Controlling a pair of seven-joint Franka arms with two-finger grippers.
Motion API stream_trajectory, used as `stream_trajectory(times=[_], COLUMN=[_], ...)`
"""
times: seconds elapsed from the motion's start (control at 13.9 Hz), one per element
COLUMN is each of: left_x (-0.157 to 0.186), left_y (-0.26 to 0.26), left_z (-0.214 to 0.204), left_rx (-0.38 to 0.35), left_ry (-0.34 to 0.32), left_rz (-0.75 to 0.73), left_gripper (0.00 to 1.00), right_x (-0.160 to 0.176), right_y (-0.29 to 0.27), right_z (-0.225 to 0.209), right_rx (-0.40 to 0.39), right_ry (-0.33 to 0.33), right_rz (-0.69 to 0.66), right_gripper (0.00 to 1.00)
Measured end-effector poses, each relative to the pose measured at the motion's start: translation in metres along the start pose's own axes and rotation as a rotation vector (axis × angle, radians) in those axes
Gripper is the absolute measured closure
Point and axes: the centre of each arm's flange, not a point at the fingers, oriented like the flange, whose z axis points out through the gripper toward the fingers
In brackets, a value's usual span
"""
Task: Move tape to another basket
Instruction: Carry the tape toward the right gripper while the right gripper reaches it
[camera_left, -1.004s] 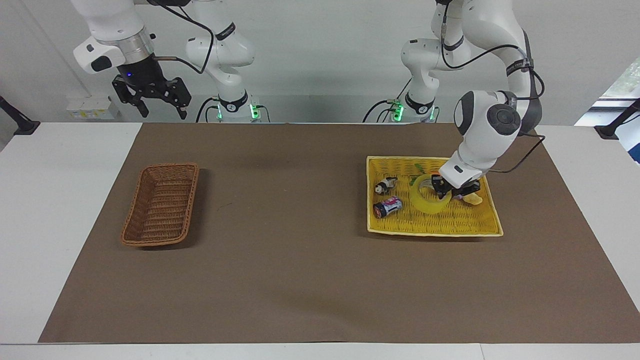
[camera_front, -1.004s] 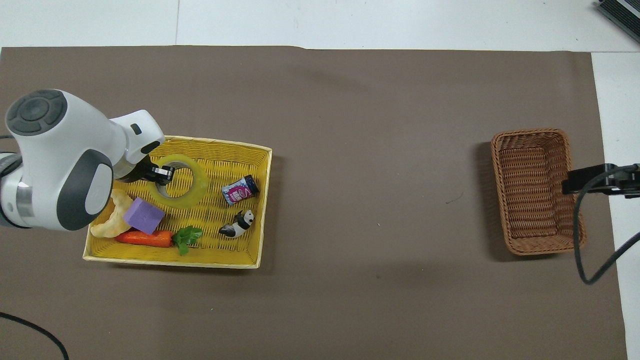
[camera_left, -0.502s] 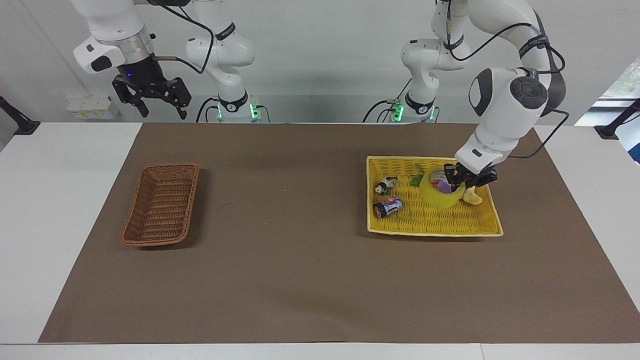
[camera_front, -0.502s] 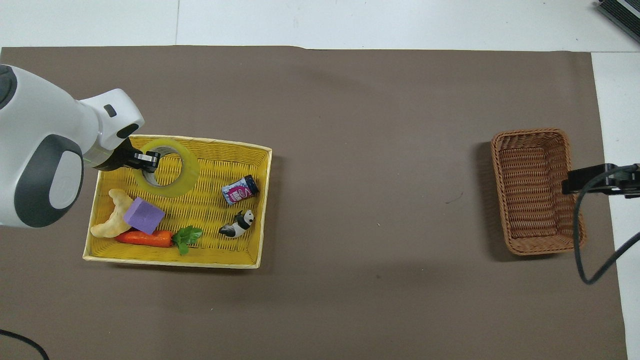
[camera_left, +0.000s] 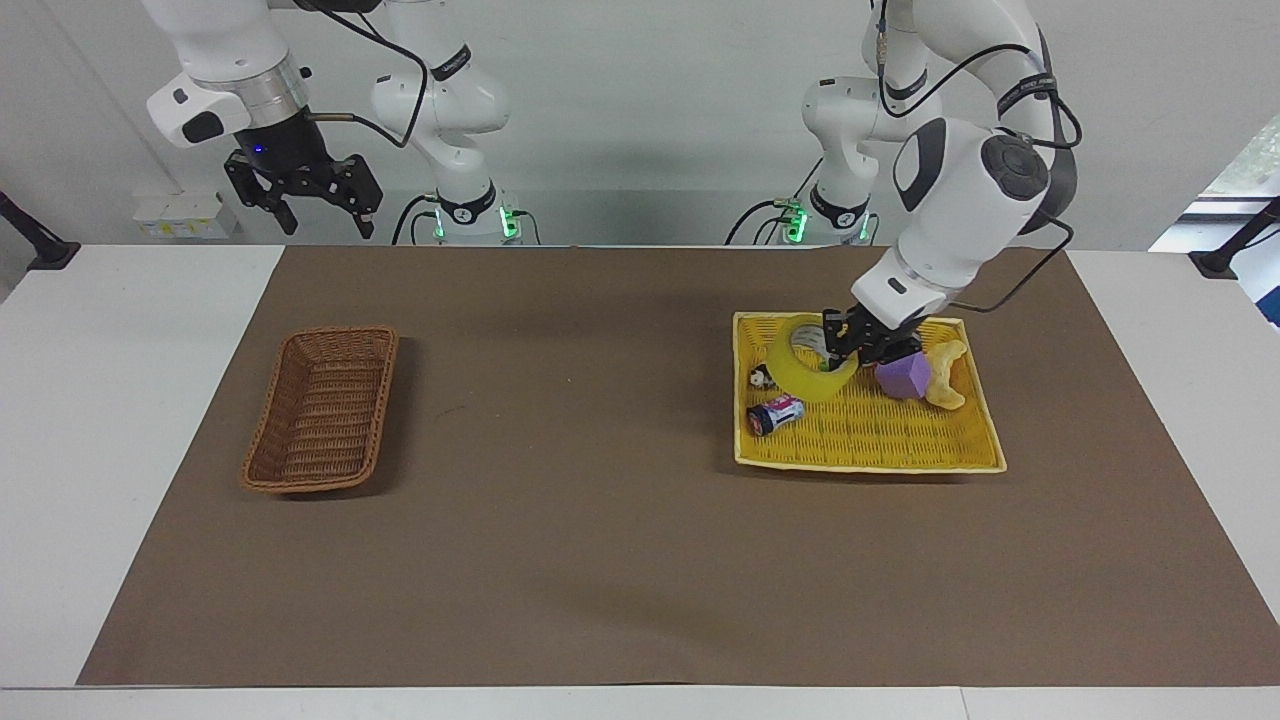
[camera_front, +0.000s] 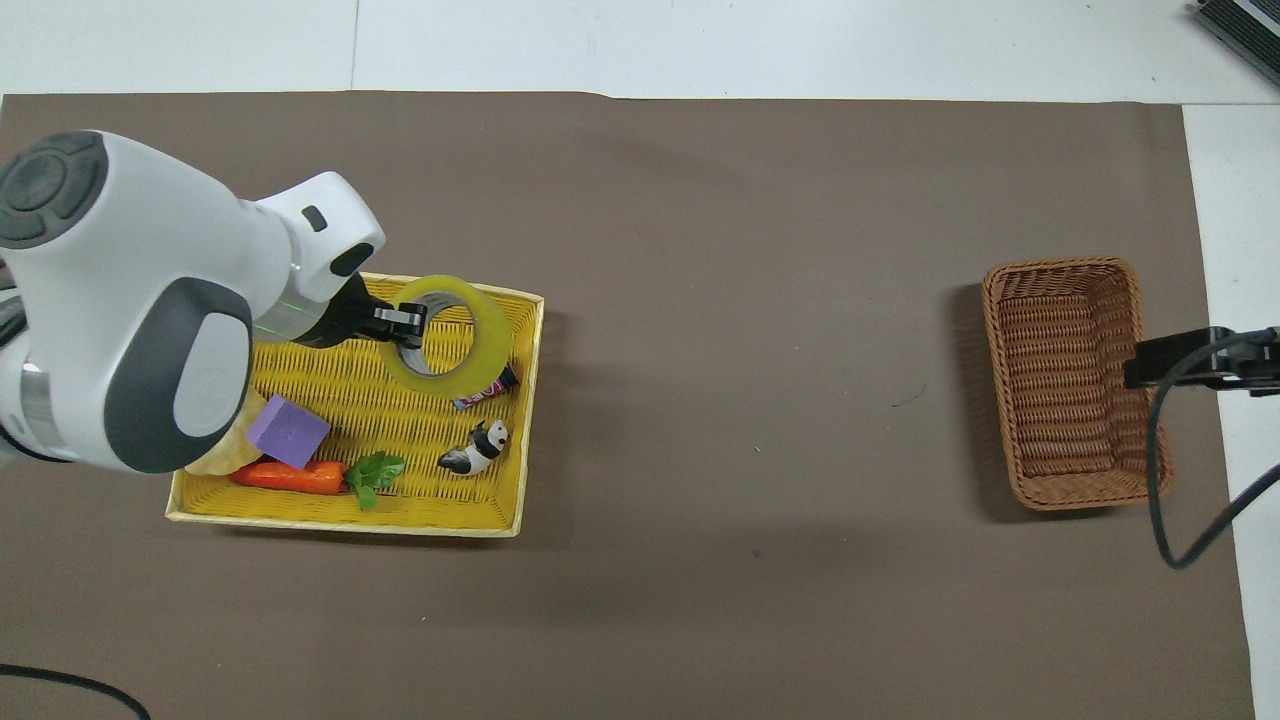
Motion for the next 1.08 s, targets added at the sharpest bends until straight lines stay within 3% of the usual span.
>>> stream_trajectory(times=[0.36, 0.5, 0.72, 1.08], left_x=[0.002, 0.000, -0.006, -0.011], left_y=[0.087, 0.110, 0.138, 0.178], left_z=[-0.002, -0.004, -0.005, -0.012], left_rx=[-0.084, -0.182, -0.324, -0.486], left_ry=[0.162, 0.197, 0.194, 0.281], left_rz=[0.057, 0.036, -0.009, -0.066], left_gripper=[0.78, 0.78, 0.78, 0.78], right_x=[0.000, 0.000, 0.000, -0.002], right_y=[0.000, 0.000, -0.002, -0.015], right_z=[0.000, 0.000, -0.001, -0.008], right_rx=[0.000, 0.000, 0.000, 0.001], right_ry=[0.000, 0.000, 0.003, 0.018], right_rz=[0.000, -0.001, -0.004, -0.029], right_gripper=[0.00, 0.00, 0.00, 0.00])
